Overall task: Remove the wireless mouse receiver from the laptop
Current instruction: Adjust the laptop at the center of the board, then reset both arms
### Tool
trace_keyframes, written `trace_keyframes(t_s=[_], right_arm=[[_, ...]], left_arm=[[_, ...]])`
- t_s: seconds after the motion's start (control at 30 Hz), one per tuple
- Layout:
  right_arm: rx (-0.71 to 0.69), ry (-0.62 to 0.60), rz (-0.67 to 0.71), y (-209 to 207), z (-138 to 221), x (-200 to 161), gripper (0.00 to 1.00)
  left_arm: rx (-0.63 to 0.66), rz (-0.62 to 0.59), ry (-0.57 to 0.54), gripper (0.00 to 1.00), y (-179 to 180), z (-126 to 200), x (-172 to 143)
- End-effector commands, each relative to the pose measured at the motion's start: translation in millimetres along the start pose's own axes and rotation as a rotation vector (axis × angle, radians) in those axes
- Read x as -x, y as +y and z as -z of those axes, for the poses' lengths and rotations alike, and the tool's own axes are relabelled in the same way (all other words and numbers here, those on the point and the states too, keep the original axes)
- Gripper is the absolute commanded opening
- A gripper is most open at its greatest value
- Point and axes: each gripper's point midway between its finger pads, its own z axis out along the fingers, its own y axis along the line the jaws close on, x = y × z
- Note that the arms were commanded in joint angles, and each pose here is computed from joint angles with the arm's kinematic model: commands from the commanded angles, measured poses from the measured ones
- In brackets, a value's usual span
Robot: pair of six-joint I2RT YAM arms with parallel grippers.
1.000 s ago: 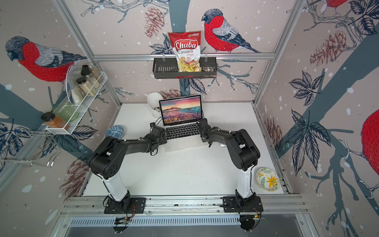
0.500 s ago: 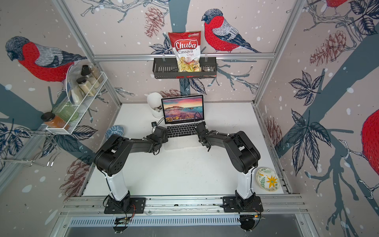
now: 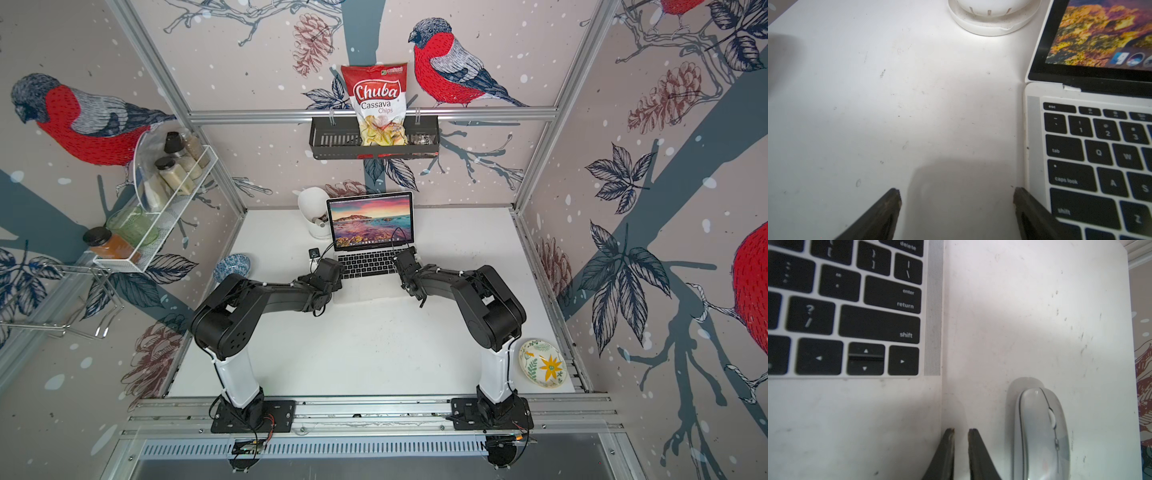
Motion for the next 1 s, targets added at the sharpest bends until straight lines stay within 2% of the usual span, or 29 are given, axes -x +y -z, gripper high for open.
trace_keyframes(t_s=[0.0,0.2,0.4,0.5,0.6,0.7,0.8,0.87,0.9,0.97], right_arm=[[0.230,0.122,0.006,42.1,4.2,-30.2,0.21],[0.137,0.096,-0.057,4.5,9.3,-22.1,0.23],[0.065,0.048,-0.093,-32.2,31.6,-8.0,0.27],[0.020,0.014,-0.116,-57.1,48.6,-0.4,0.31],[-0.033,-0.051,-0.176,-94.9,68.4,10.5,0.37],[-0.074,-0.201,-0.317,-147.0,89.0,28.3,0.49],[-0.093,-0.479,-0.527,-198.1,109.6,40.8,0.68],[-0.109,-0.699,-0.625,-217.9,121.8,32.8,0.92],[-0.125,-0.783,-0.638,-222.3,123.1,23.4,1.00],[-0.176,-0.860,-0.621,-225.2,118.9,7.0,1.00]], left_arm=[[-0.171,-0.102,0.167,0.91,-28.4,14.8,-35.9],[-0.161,-0.087,0.012,0.94,-21.7,43.6,11.3],[-0.168,-0.050,-0.174,0.97,-5.2,86.7,65.3],[-0.147,-0.033,-0.278,0.97,10.3,111.8,91.5],[-0.062,-0.009,-0.403,0.97,39.3,137.8,117.2],[0.057,0.046,-0.559,0.97,79.8,167.1,141.8],[0.158,0.181,-0.711,0.97,128.5,183.9,153.6],[0.185,0.241,-0.773,0.97,151.2,179.8,148.3],[0.197,0.240,-0.797,0.97,159.1,174.6,143.1],[0.226,0.206,-0.818,0.97,168.3,161.1,133.0]])
